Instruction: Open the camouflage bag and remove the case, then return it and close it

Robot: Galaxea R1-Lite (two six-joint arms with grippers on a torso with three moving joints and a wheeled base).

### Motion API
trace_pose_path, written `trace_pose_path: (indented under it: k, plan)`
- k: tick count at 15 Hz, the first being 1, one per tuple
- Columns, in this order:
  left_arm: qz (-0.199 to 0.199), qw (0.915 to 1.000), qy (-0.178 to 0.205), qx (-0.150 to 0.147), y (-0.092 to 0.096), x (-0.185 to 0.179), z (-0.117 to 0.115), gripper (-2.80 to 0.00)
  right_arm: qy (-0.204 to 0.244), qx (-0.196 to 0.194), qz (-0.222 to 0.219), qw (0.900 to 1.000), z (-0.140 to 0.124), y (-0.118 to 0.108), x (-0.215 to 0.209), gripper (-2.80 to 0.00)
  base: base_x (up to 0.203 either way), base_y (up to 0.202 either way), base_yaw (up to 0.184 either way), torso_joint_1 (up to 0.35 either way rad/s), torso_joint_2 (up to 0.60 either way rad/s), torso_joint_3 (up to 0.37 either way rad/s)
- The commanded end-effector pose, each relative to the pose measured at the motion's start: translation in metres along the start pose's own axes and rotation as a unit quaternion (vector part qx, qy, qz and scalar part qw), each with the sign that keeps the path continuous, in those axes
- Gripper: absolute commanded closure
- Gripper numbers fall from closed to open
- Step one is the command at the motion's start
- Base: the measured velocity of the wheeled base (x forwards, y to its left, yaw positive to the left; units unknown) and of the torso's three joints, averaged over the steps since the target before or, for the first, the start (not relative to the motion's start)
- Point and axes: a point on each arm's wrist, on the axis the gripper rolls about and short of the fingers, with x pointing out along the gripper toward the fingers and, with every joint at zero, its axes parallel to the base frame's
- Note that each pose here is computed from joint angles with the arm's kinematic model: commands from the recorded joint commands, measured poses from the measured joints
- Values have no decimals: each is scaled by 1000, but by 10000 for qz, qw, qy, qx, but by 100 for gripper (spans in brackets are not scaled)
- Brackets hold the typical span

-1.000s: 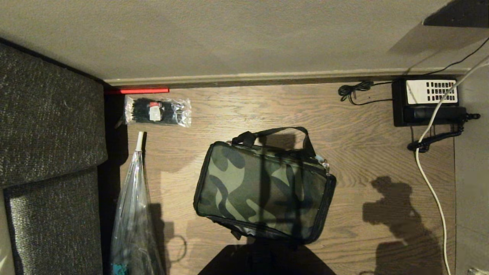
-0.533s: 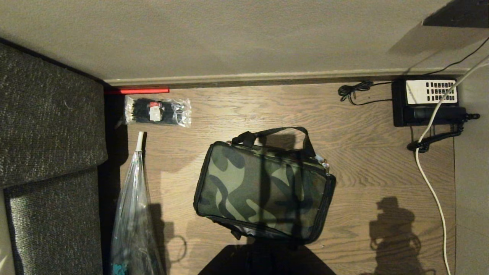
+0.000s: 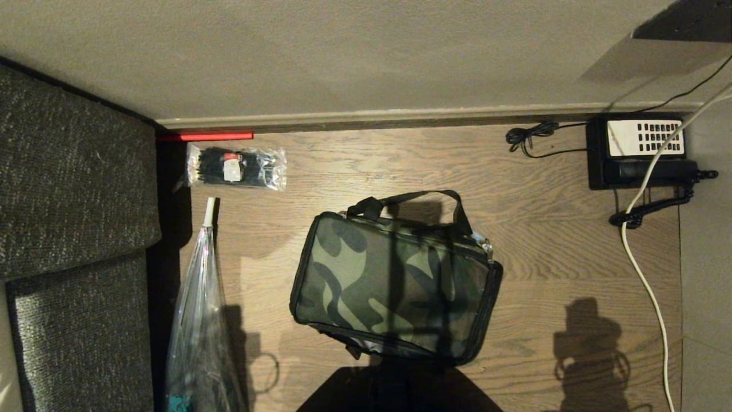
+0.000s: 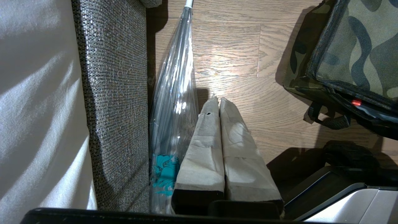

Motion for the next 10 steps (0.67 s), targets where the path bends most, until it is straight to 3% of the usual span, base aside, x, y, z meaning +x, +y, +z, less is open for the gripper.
trace_pose_path:
  k: [1,10]
  plan:
    - [4,10000,7,-3,0,0,-1,0,-3,10,3,10000,0,0,0,0,0,0,0,0,0,0]
    - [4,10000,22,2,0,0,-1,0,-3,10,3,10000,0,0,0,0,0,0,0,0,0,0]
